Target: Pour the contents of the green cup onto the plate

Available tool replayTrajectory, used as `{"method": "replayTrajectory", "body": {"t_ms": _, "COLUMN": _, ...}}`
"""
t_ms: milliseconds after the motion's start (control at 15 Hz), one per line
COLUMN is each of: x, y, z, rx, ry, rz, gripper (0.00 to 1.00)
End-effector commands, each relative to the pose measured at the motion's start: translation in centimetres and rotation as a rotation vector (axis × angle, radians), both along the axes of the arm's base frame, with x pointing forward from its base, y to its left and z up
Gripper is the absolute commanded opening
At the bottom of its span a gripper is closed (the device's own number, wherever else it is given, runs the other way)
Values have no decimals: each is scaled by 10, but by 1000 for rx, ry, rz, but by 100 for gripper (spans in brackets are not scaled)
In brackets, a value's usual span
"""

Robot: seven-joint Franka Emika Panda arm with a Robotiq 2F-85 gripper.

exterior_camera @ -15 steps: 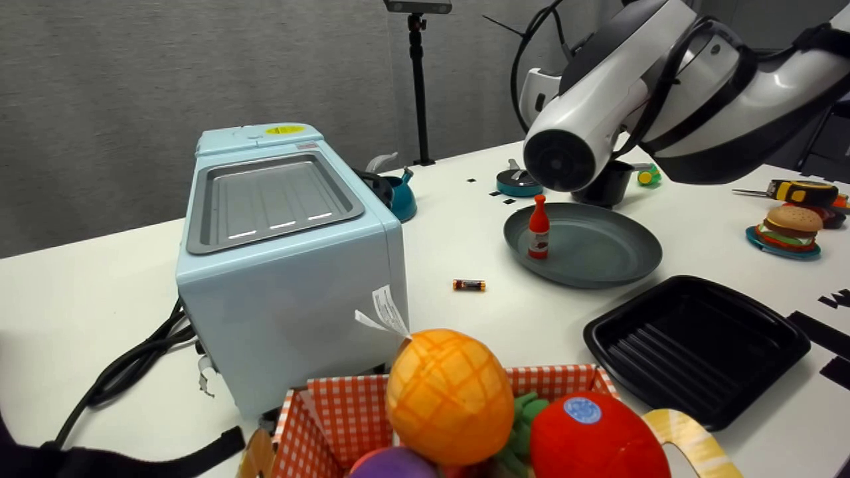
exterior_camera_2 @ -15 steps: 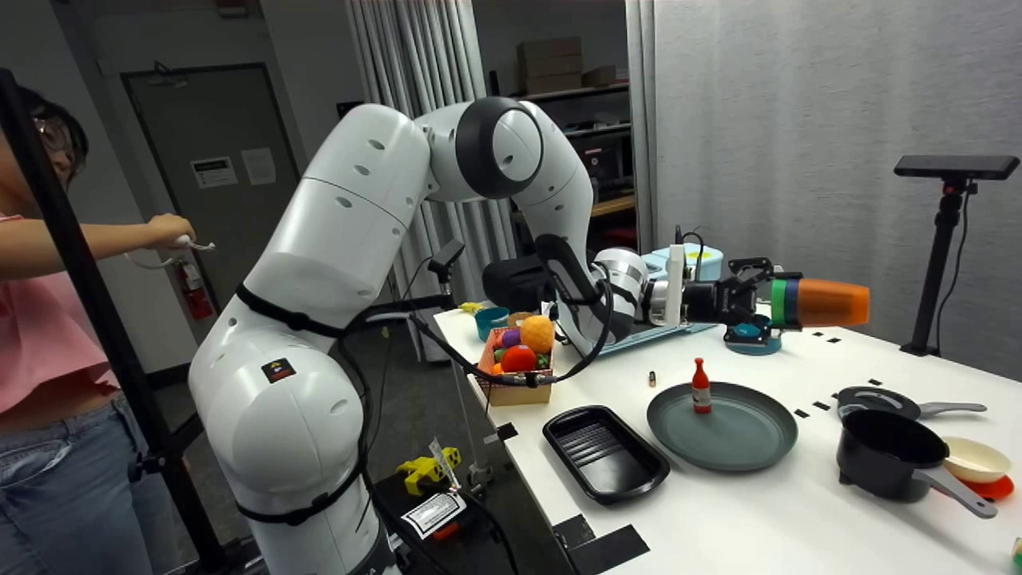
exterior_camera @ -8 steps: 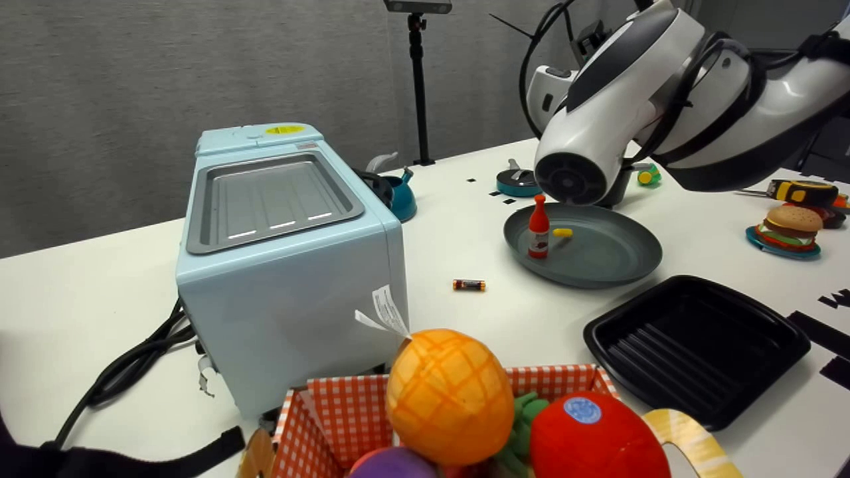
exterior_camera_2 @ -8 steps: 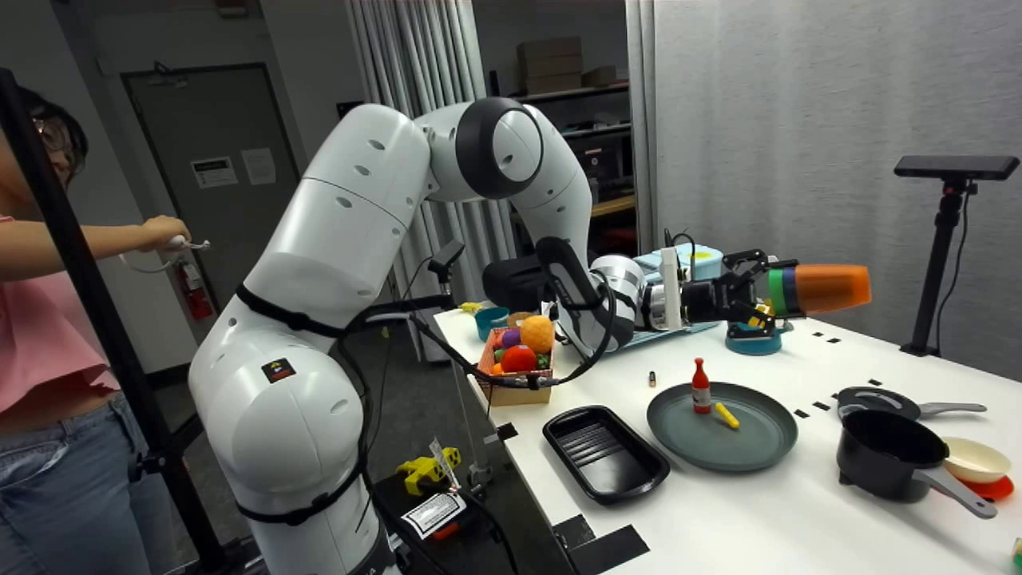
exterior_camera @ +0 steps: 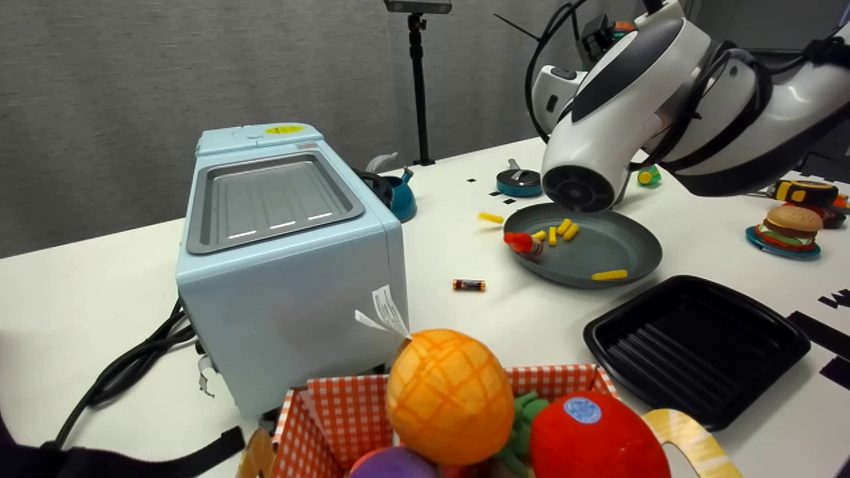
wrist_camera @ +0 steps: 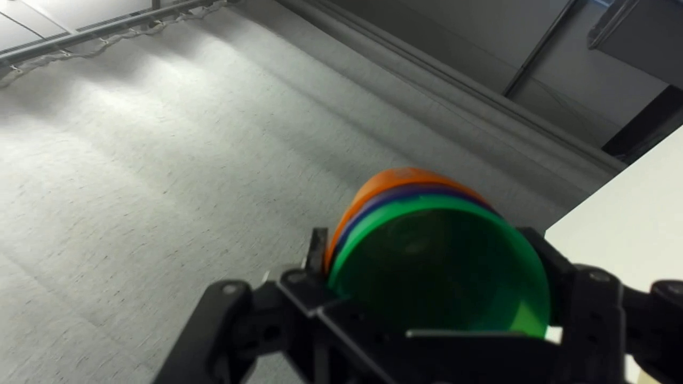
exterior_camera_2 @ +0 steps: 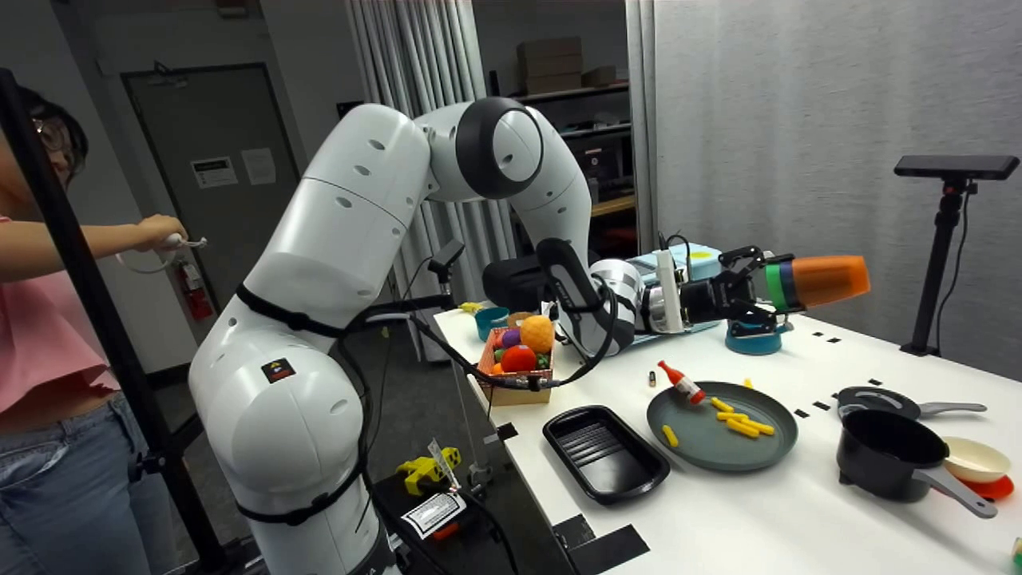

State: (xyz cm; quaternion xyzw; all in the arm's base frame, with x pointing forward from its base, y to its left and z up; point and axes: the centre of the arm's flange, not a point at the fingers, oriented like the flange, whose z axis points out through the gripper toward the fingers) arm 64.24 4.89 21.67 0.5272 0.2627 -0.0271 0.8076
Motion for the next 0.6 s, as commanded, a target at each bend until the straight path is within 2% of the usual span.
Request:
{"method": "replayTrajectory", "body": {"t_ms": 0, "x": -8, "y": 1, "z": 4, "rx": -40, "ry": -41, "rz": 27, "gripper": 60}}
{"method": "replayTrajectory", "body": {"t_ms": 533, "x": -8, "y": -7, "z": 15, "rx": -3, "ry": -67, "rz": 6, "gripper": 60}}
